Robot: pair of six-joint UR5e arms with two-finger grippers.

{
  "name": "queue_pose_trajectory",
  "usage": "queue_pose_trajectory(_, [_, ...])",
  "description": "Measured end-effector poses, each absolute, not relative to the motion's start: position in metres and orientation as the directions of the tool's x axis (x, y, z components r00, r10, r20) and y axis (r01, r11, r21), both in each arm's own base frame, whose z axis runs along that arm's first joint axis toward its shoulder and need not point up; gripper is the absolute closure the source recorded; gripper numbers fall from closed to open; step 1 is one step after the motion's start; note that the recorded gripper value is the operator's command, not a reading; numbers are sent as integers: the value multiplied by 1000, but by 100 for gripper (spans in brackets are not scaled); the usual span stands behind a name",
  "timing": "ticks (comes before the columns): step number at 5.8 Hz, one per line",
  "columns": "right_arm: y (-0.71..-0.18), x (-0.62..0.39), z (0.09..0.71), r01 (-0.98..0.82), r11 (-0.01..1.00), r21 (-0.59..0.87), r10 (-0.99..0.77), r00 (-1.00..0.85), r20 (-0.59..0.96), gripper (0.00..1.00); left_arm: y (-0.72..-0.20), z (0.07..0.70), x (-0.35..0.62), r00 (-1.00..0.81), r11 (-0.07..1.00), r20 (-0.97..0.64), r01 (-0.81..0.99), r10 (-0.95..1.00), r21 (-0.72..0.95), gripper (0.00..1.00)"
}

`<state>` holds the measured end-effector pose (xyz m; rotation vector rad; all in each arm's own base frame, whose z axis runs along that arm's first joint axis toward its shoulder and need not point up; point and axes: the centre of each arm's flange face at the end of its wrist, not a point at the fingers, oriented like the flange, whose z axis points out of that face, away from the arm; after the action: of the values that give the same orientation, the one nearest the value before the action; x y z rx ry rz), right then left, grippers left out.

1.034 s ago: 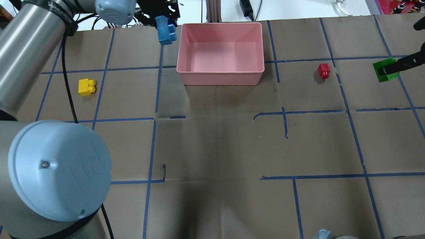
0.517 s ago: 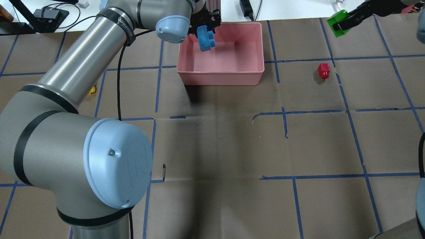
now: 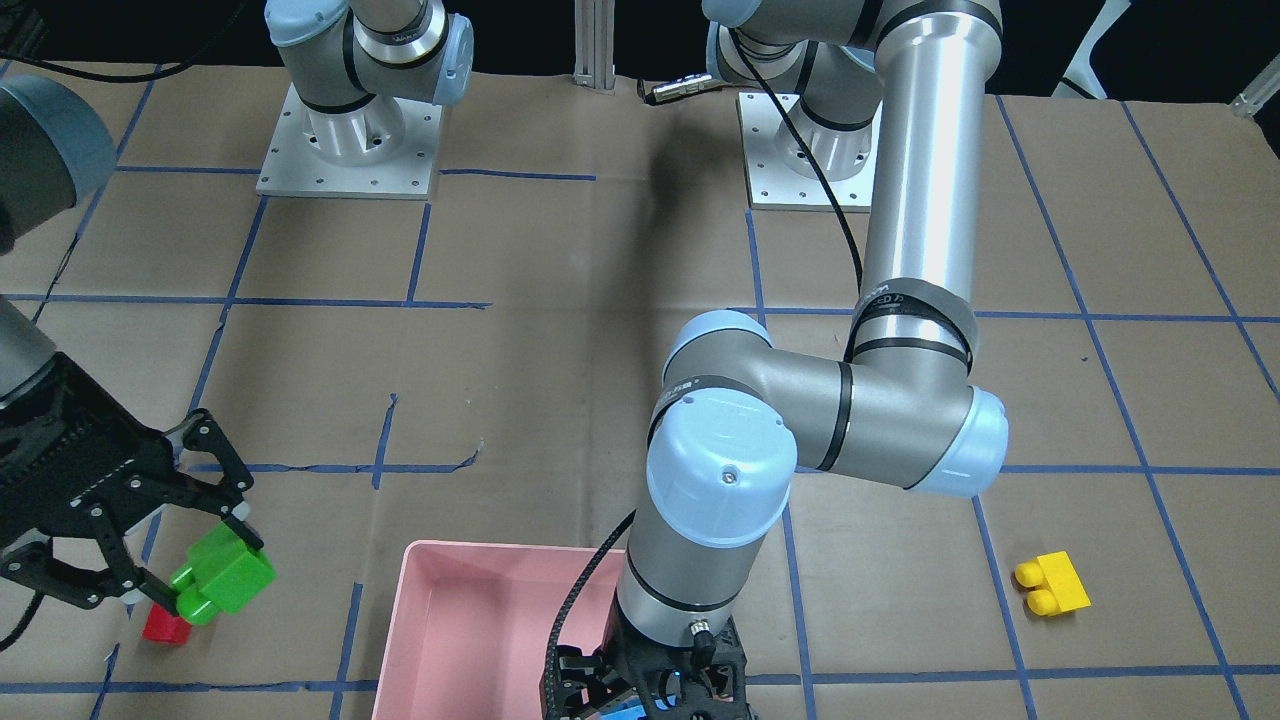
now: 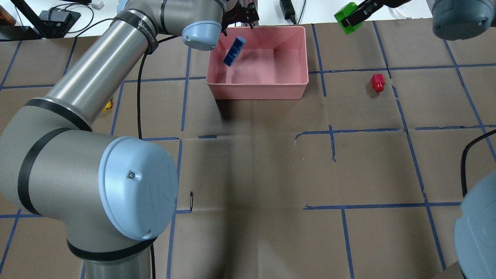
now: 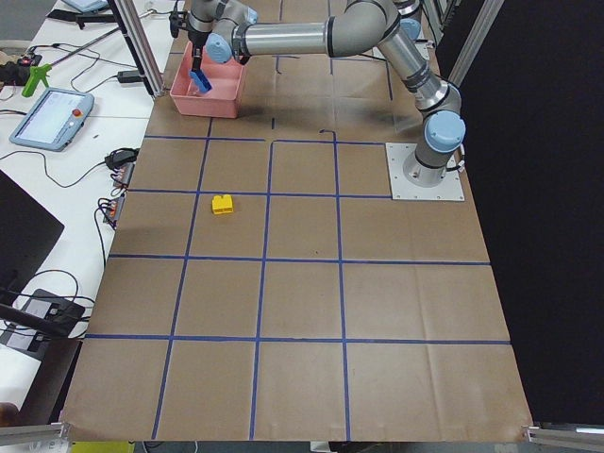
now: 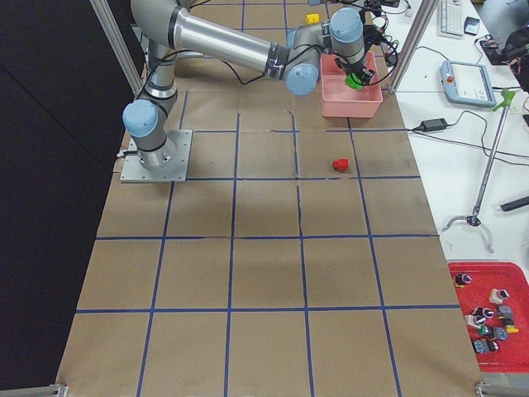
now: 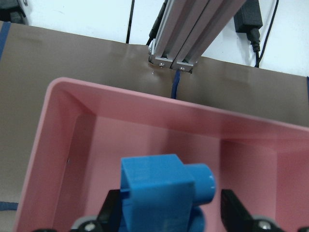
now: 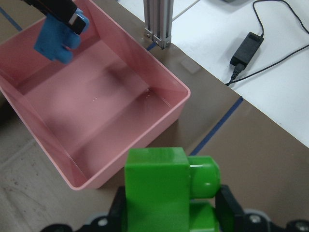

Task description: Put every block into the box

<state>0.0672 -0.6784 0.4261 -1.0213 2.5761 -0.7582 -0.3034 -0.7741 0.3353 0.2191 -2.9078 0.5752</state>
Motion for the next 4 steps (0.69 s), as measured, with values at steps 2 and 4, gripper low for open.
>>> queue_pose_trajectory(2, [-681, 141, 414, -506, 640, -578, -695, -703, -154, 93, -774, 395, -215, -976, 928, 188, -171, -113, -330, 1])
queue_pose_trajectory(4, [-694, 222, 378, -518, 603, -607, -731, -663, -161, 93, -763, 431, -86, -981, 963, 160, -144, -108, -228, 1])
